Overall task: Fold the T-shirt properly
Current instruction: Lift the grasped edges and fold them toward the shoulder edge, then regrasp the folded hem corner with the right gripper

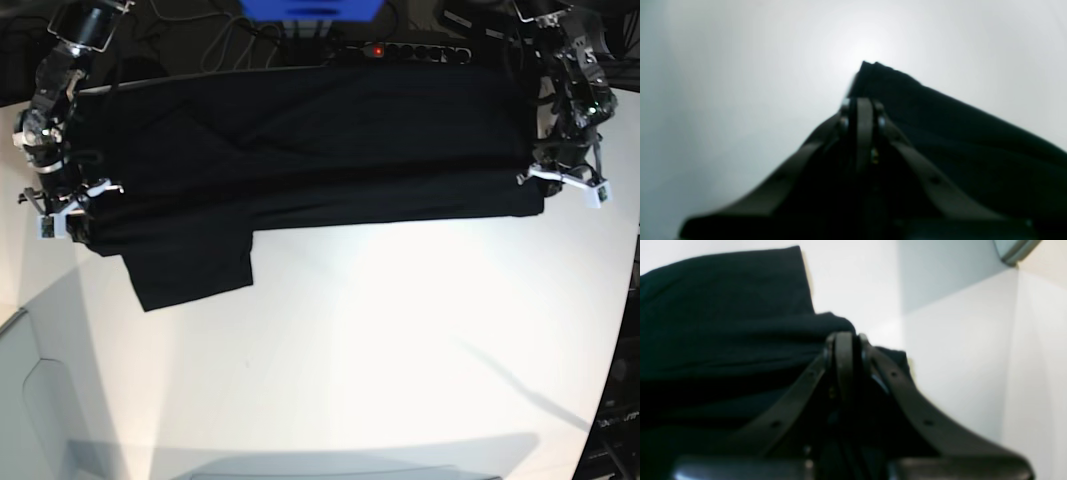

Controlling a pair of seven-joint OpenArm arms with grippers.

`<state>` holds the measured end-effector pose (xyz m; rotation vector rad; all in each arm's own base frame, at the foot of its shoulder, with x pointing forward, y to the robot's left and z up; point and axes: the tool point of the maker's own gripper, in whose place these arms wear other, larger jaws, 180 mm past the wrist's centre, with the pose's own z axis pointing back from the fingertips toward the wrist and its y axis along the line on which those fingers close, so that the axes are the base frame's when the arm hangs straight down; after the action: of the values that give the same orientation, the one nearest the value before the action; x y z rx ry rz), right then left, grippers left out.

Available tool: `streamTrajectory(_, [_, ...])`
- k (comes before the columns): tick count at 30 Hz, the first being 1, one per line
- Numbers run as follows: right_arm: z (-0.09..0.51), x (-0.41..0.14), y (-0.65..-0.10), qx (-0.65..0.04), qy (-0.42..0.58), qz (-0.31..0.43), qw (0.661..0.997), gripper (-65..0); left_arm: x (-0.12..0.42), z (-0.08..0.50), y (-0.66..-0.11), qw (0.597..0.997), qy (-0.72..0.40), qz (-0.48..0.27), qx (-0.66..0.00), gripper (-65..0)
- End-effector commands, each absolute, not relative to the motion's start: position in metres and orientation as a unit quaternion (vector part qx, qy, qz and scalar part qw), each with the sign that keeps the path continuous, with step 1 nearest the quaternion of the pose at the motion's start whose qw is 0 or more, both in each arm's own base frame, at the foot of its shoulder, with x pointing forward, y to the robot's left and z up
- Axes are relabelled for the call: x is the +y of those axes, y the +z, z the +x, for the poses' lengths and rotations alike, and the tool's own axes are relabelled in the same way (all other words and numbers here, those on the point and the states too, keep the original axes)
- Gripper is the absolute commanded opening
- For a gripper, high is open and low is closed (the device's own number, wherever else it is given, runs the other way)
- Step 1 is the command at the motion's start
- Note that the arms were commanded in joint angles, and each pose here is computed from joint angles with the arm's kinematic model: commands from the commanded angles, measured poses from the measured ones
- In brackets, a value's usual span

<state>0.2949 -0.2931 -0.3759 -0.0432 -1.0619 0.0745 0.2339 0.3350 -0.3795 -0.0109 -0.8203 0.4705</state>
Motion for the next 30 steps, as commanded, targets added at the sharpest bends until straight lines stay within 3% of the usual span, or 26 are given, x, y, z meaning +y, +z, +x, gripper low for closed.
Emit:
streamTrajectory(1, [0.301,-0.297,-0.364,-0.523,0.042,-0.024,0.851,-65.0,0.341,0.237,-0.37,0.885,0.223,0.004,-0.409,-65.0])
streamTrajectory(6, [0.296,-0.299,-0.375,-0.51,0.036,-0.021,0.859,-62.9,0.338,0.237,-0.371,0.885,0.223,0.0,-0.408,-65.0])
streamTrajectory(12, [0.3,-0.303,-0.346,-0.52,0.05,-0.045,0.851,-42.3,0.339,0.238,-0.368,0.884,0.222,0.002,-0.413,-65.0])
streamTrajectory(16, [0.308,-0.295,-0.313,-0.562,0.049,-0.049,0.824,-34.7,0.339,0.239,-0.367,0.883,0.222,0.001,-0.414,-65.0])
streamTrajectory(20, [0.33,-0.285,-0.305,-0.577,0.052,-0.036,0.814,-32.0,0.337,0.24,-0.368,0.884,0.221,0.0,-0.413,-65.0])
streamTrajectory(30, [0.407,-0.254,-0.362,-0.492,0.066,0.038,0.867,-31.8,0.338,0.239,-0.369,0.884,0.221,0.001,-0.412,-65.0])
